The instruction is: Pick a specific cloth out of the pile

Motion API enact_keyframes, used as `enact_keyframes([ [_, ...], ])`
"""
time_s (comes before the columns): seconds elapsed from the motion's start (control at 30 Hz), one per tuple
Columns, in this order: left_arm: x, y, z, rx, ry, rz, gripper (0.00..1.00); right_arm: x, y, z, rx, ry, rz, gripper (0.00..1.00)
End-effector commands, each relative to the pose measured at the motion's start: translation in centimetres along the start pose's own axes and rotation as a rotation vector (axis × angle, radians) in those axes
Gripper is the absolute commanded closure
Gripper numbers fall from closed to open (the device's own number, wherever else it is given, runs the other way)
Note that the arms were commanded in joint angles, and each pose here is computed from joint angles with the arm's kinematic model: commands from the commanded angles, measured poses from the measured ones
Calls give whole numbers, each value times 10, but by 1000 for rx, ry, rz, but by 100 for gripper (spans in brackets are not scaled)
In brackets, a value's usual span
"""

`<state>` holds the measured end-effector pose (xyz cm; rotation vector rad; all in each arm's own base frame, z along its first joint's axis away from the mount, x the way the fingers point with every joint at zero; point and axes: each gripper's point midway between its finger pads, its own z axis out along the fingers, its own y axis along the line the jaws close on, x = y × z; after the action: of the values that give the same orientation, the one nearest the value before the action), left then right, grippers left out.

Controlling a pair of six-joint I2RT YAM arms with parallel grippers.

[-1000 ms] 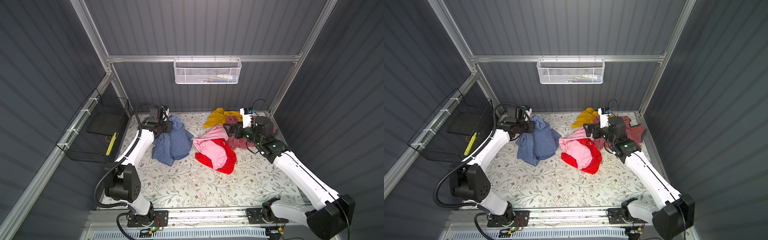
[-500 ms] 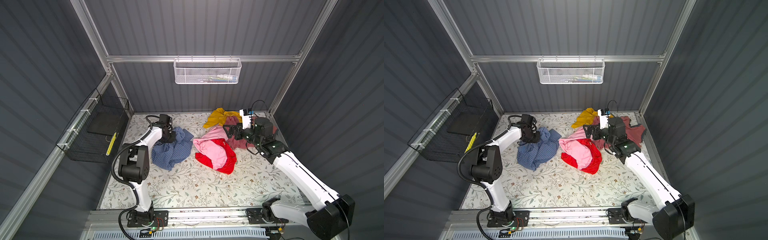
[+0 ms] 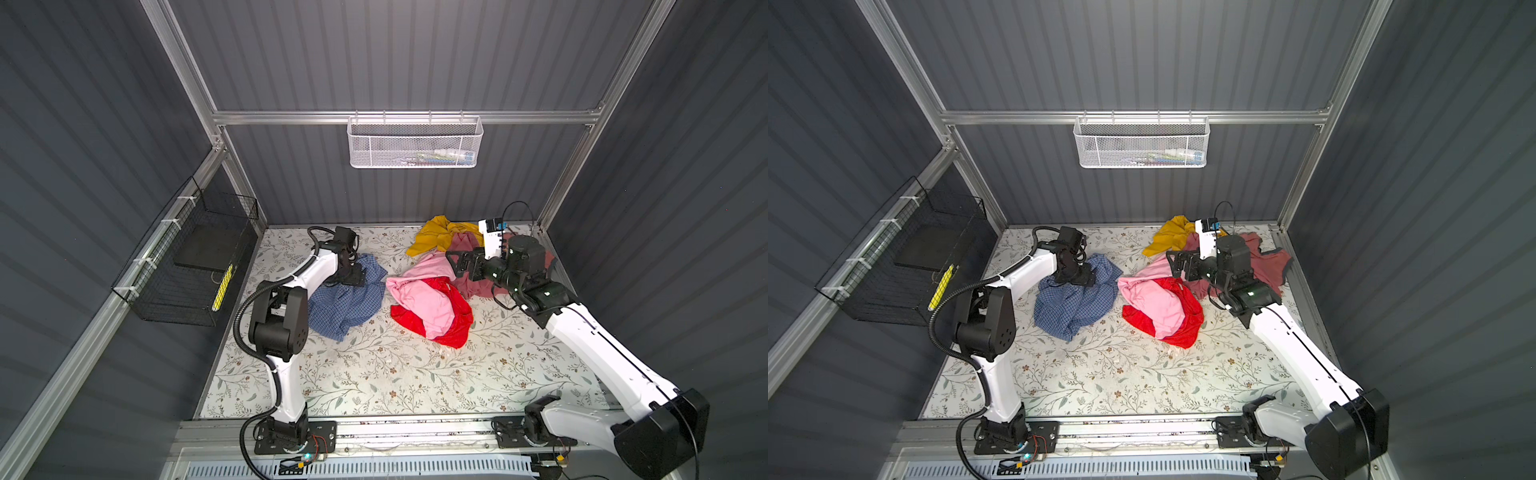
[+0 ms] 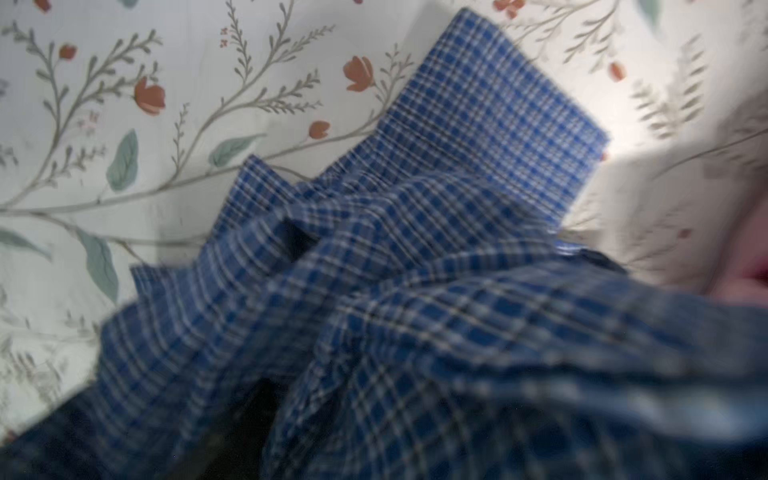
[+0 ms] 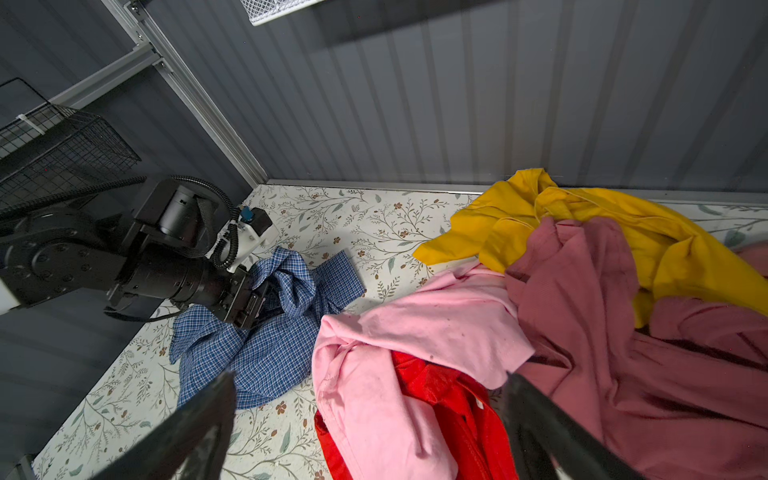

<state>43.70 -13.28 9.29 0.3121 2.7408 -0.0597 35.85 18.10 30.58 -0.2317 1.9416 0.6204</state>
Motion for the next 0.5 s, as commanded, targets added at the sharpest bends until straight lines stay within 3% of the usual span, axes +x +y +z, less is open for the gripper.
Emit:
enact_keyframes([
  [0.0,-4,6,-42,-32,-44,27,4,1,3,-4,-7,-3,-7,1],
  [0.2,21,-20,-48,-15,50,145,3,2,1,-5,6,7,-13,1],
  [0.47,52,-42,-24,100,129,145,2,1,-1,-6,23,15,-23,1],
])
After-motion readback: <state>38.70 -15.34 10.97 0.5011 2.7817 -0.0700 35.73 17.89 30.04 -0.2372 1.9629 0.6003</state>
